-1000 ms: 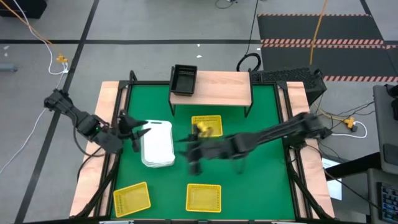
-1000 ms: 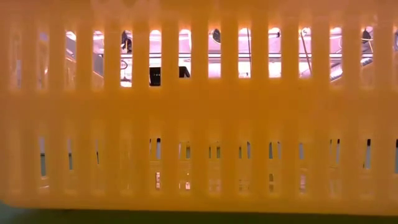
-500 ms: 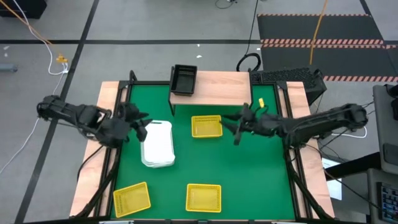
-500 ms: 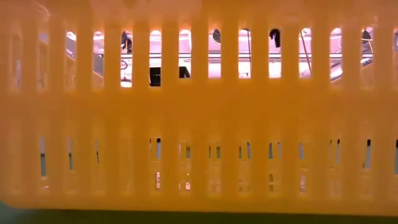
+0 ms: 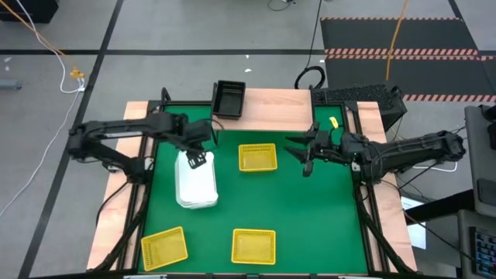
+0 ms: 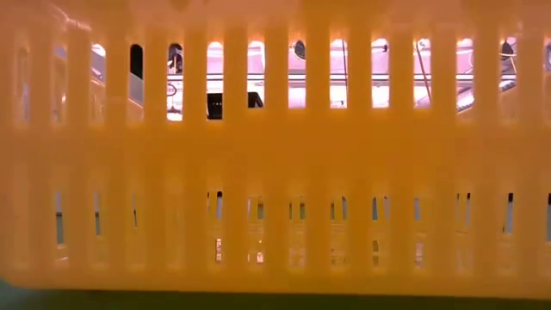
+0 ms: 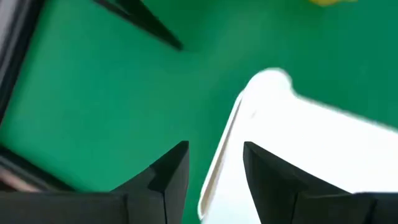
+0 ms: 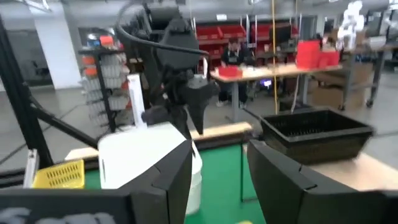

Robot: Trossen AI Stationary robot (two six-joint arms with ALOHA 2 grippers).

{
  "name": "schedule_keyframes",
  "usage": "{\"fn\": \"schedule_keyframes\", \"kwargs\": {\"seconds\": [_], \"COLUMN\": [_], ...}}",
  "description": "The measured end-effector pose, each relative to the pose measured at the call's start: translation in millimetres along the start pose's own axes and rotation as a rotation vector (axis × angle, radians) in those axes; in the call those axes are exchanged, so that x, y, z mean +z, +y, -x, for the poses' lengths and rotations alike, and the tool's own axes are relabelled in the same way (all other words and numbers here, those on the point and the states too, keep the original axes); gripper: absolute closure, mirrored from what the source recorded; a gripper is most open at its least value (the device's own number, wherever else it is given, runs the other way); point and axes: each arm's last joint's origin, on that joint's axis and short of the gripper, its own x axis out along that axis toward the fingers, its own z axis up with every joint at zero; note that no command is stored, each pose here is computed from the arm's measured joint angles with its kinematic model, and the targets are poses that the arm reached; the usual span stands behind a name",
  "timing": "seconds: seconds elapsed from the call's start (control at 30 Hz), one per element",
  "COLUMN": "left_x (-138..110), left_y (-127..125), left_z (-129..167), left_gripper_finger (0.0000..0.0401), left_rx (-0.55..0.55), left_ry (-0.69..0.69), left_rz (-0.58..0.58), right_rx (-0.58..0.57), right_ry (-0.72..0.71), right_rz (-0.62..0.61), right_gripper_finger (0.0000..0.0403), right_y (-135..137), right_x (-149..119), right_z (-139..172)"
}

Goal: Stack baskets on shelf by color
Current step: Stack the top white bin on top of the bottom white bin

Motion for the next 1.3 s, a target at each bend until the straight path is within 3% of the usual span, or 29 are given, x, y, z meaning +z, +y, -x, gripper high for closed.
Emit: {"fn": "schedule_keyframes", "kwargs": {"seconds": [0.33, 0.4, 0.57, 1.07, 1.3], "left_x": [13.4, 11.5, 9.5, 6.1, -11.0], "left_y": [1.8, 3.7, 4.3, 10.9, 10.3], "left_z": [-24.5, -24.3, -20.7, 37.0, 13.7], "left_gripper_finger": [0.0257, 0.0281, 0.0386, 0.0397, 0.0398], "left_rx": [-0.022, -0.019, -0.034, -0.09, -0.144], "left_ry": [0.178, 0.201, 0.206, -0.045, -0.078], "left_rz": [-0.105, -0.133, -0.178, -0.197, -0.238], "right_rx": [-0.034, -0.033, -0.031, -0.031, -0.032], "right_ry": [0.037, 0.039, 0.029, 0.032, 0.044], "right_rz": [0.027, 0.027, 0.006, -0.003, 0.0], "right_gripper_finger": [0.0255, 0.0255, 0.0255, 0.0255, 0.0255], "right_y": [-5.8, -5.7, -5.4, -5.4, -5.4], "right_x": [-3.8, -4.0, -3.0, -3.2, -4.4], "right_z": [-1.7, -1.7, -1.7, -1.8, -1.8]}}
